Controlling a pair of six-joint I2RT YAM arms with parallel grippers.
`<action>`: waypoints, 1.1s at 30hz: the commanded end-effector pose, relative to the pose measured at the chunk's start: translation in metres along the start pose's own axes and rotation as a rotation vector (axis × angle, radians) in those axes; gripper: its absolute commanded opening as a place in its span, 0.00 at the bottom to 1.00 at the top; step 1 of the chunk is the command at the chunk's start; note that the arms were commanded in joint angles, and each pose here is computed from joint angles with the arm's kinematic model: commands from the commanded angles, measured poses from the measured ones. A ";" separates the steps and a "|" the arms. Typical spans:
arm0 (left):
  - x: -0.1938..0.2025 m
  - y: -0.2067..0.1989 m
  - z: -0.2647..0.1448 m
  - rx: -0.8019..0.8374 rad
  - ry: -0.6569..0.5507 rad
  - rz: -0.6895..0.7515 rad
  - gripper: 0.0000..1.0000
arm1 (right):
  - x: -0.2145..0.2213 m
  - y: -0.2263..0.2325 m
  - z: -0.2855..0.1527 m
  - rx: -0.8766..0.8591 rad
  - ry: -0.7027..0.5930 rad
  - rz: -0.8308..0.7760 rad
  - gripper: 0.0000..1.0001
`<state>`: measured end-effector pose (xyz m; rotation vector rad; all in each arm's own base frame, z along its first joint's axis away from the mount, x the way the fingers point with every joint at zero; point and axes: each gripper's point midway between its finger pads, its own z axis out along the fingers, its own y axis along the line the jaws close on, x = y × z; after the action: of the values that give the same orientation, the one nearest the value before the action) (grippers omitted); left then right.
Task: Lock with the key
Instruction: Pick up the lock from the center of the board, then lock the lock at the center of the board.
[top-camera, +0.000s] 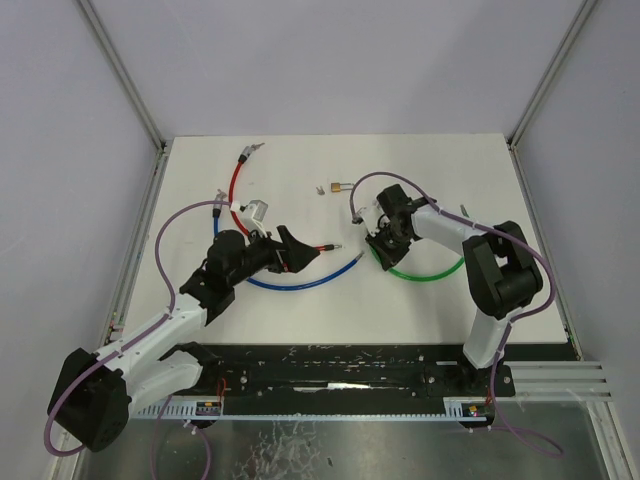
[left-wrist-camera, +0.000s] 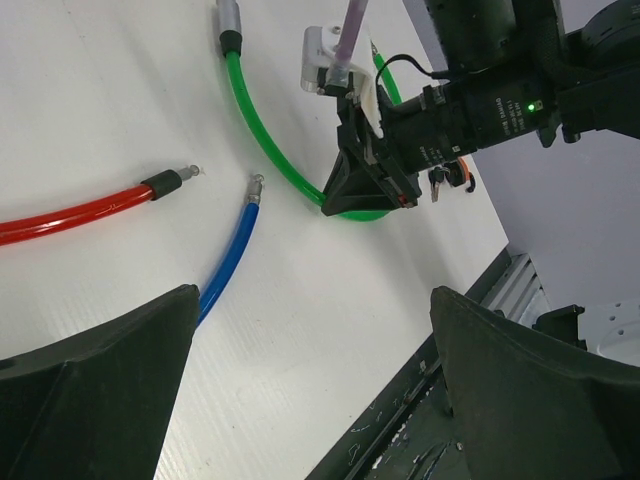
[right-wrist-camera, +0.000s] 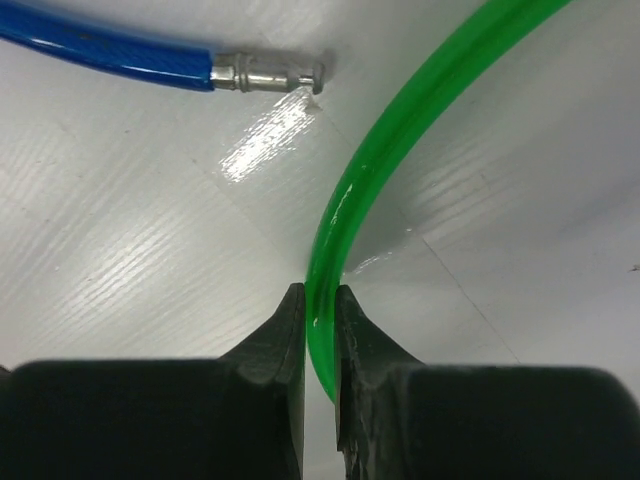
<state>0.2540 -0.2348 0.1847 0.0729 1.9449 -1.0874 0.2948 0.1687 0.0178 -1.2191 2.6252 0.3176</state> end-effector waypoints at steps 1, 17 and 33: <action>-0.004 -0.009 0.001 0.053 -0.023 0.012 0.97 | -0.034 0.012 -0.038 -0.083 -0.165 0.018 0.00; -0.002 -0.020 0.048 0.180 -0.005 -0.378 0.93 | -0.064 0.036 -0.112 -0.299 -0.507 0.028 0.00; -0.015 0.009 0.149 0.039 0.000 -0.433 0.80 | -0.066 0.048 -0.118 -0.348 -0.553 -0.017 0.00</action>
<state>0.3453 -0.3115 0.1421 -0.3749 2.0434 -1.3811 0.2835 0.2026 0.1276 -1.0088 2.2727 0.9480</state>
